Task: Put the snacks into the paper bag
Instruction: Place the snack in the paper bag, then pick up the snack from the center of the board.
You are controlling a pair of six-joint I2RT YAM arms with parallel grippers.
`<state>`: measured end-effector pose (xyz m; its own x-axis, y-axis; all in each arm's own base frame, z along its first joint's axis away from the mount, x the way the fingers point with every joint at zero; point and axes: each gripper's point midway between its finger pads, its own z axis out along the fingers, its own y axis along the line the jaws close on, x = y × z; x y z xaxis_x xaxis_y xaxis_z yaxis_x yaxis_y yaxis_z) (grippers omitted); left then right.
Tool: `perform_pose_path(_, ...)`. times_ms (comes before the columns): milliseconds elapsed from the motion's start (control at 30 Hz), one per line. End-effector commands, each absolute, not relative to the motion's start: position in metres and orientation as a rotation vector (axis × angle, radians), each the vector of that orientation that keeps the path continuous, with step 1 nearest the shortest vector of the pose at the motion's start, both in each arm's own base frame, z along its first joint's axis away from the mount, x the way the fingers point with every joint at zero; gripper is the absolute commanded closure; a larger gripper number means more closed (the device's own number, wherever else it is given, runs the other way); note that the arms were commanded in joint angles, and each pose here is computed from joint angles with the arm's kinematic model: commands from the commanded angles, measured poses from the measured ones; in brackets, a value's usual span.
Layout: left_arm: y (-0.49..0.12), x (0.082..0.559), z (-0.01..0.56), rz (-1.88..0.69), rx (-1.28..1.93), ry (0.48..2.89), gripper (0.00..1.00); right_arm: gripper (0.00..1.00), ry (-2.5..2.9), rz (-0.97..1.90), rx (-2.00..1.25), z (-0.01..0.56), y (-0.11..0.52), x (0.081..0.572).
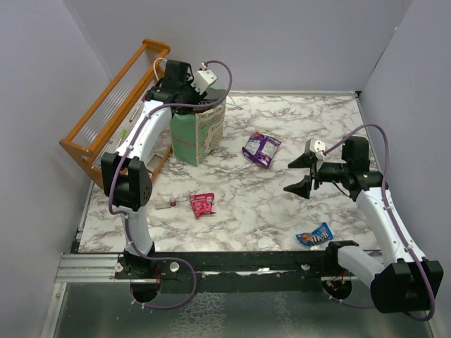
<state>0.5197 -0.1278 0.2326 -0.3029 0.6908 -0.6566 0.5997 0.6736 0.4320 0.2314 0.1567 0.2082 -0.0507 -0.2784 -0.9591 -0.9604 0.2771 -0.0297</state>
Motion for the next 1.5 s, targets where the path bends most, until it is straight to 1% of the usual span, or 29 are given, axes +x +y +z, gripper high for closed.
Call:
perform_pose_path(0,-0.107,0.526,0.247,0.192,0.866,2.045,0.52,0.19,1.536,0.832,-1.183,0.209,0.155,0.233)
perform_pose_path(133,-0.104,0.527,0.263,0.189,0.826,2.027,0.47,0.19,1.537,0.832,-1.182,0.209,0.155,0.233)
perform_pose_path(267,-0.107,0.522,0.291,0.152,0.777,1.973,0.42,0.19,1.542,0.820,-1.179,0.209,0.154,0.234)
perform_pose_path(500,-0.109,0.500,0.341,0.092,0.654,1.845,0.17,0.19,1.629,0.742,-1.097,0.201,0.145,0.254)
perform_pose_path(600,-0.104,0.478,0.366,0.080,0.607,1.779,0.06,0.19,1.671,0.713,-1.052,0.197,0.141,0.262)
perform_pose_path(667,-0.102,0.464,0.375,0.066,0.588,1.751,0.01,0.19,1.689,0.694,-1.030,0.195,0.138,0.267)
perform_pose_path(867,-0.109,0.414,0.369,-0.049,0.629,1.747,0.01,0.20,1.715,0.652,-0.997,0.187,0.136,0.279)
perform_pose_path(1000,-0.112,0.378,0.353,-0.119,0.675,1.782,0.01,0.22,1.751,0.620,-0.994,0.181,0.141,0.294)
perform_pose_path(1167,-0.114,0.339,0.331,-0.193,0.726,1.819,0.01,0.26,1.832,0.496,-1.011,0.159,0.149,0.323)
perform_pose_path(1200,-0.115,0.331,0.319,-0.213,0.746,1.839,0.01,0.26,1.851,0.479,-1.017,0.152,0.151,0.329)
perform_pose_path(1333,-0.122,0.309,0.299,-0.286,0.781,1.853,0.01,0.31,1.923,0.403,-1.048,0.124,0.167,0.350)
perform_pose_path(1467,-0.125,0.300,0.291,-0.313,0.807,1.827,0.01,0.36,1.981,0.341,-1.070,0.101,0.181,0.368)
